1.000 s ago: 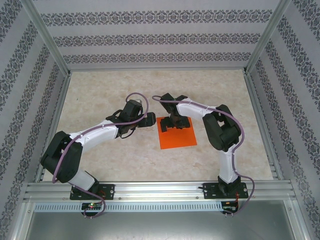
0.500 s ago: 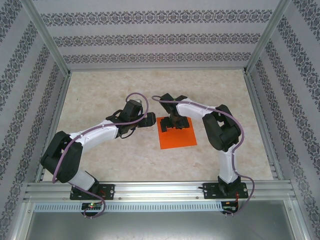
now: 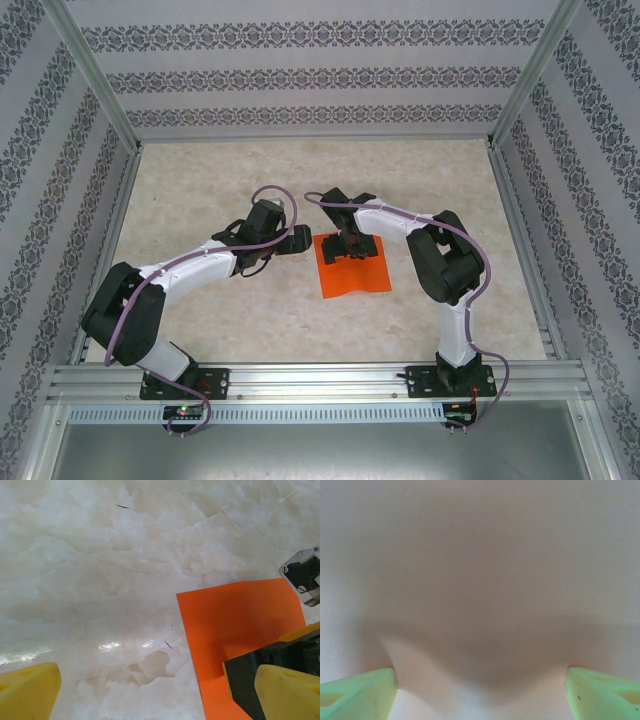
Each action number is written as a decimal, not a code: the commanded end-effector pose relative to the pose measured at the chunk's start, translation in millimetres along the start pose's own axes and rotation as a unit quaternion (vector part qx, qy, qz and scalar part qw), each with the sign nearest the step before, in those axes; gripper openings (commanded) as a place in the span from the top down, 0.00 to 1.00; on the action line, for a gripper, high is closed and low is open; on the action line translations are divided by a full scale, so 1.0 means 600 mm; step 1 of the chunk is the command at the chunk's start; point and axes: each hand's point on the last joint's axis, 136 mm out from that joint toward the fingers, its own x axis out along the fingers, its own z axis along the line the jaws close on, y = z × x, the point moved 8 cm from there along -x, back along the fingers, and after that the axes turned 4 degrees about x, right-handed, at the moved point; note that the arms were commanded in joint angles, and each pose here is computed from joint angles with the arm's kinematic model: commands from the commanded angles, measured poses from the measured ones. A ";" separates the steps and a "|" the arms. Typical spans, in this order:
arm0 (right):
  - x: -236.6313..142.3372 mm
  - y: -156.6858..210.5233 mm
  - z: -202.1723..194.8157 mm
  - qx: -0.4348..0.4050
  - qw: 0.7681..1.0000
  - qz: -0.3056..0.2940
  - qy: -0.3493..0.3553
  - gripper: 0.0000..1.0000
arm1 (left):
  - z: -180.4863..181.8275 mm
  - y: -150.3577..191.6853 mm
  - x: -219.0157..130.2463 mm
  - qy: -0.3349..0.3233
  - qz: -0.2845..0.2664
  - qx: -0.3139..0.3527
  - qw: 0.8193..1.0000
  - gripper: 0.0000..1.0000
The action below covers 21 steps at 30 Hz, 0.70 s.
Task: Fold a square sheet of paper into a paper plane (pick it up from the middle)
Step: Fold the square sheet of paper in half at the center of the table.
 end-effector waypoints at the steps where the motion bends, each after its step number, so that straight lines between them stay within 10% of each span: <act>1: 0.052 0.028 -0.028 0.010 0.998 0.049 0.046 0.14 | -0.006 -0.003 -0.014 0.005 -0.009 0.003 1.000 0.00; 21: -0.064 -0.007 -0.021 0.038 0.998 -0.030 -0.036 0.54 | -0.007 -0.007 -0.022 0.004 -0.014 0.005 1.000 0.00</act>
